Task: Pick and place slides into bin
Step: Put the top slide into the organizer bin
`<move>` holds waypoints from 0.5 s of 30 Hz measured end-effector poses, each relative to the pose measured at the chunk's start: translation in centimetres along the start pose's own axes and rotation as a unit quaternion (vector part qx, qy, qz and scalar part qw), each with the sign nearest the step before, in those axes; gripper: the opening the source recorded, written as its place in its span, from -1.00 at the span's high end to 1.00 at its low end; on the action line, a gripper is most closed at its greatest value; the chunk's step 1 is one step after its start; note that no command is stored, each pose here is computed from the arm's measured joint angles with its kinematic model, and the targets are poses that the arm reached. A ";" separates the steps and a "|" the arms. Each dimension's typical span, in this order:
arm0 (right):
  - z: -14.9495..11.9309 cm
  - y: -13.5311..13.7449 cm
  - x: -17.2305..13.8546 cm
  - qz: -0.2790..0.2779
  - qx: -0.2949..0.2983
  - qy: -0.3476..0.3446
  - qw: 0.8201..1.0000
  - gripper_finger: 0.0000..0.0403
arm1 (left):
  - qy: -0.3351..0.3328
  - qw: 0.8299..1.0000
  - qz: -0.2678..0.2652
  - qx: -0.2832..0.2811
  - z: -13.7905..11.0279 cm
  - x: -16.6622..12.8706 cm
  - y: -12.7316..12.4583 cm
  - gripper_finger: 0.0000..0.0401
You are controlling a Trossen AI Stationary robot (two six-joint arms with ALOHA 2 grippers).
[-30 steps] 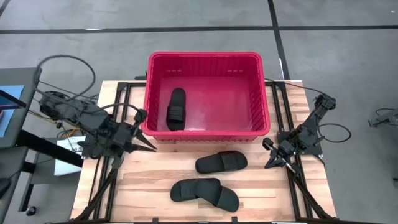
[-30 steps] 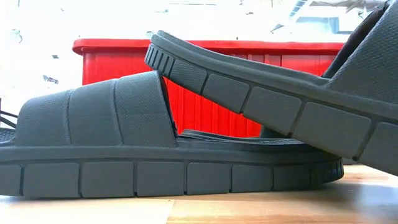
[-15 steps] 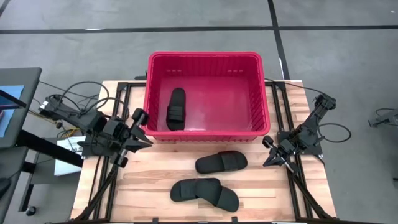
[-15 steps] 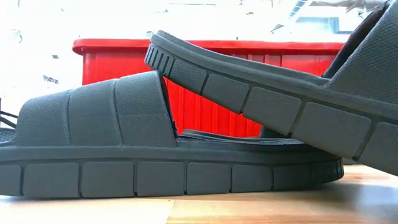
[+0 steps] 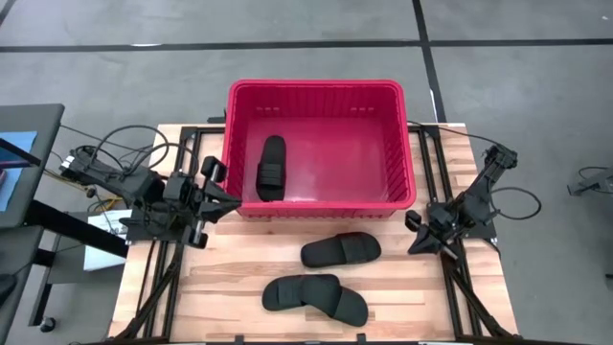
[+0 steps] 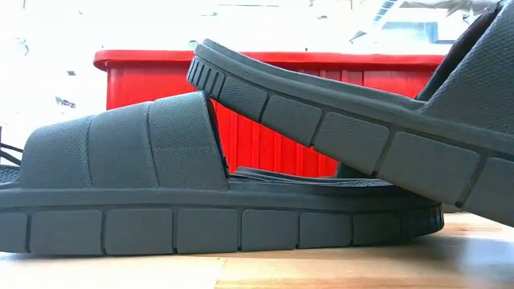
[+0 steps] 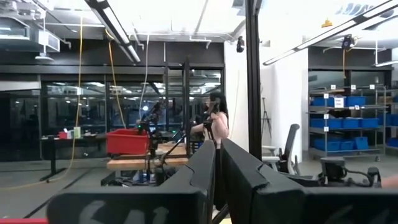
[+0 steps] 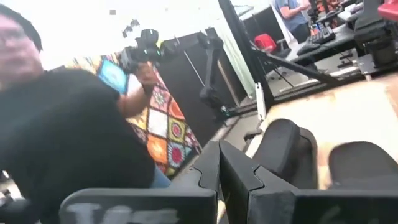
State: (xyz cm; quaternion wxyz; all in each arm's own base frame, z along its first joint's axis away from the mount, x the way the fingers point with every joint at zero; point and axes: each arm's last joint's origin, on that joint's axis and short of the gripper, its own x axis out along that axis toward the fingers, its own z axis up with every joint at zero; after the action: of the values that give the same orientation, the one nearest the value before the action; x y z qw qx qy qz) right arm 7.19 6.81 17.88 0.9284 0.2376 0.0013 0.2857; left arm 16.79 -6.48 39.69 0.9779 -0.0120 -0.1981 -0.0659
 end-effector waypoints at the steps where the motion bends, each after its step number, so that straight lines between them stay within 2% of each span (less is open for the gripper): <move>1: 0.3 0.1 0.0 0.006 0.015 -0.013 1.000 1.00 | 0.000 1.000 0.000 0.000 0.0 0.0 0.0 0.92; 3: 0.9 0.4 0.0 0.021 0.049 -0.044 0.998 1.00 | 0.000 1.000 0.000 0.000 0.0 0.0 0.0 0.92; 9: 2.3 0.7 -0.3 0.034 0.068 -0.121 0.990 1.00 | 0.000 1.000 0.000 0.011 0.0 0.0 0.0 0.92; 15: 3.4 0.9 -0.6 0.023 -0.013 -0.176 0.984 1.00 | 0.002 1.000 0.000 0.012 0.0 0.0 0.0 0.92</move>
State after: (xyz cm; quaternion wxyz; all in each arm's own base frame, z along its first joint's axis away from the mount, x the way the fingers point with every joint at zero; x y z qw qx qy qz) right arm 6.74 5.65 21.17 0.9103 0.2718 -0.1711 0.2613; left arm 16.81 -6.49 39.66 0.9784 -0.0003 -0.1965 -0.0639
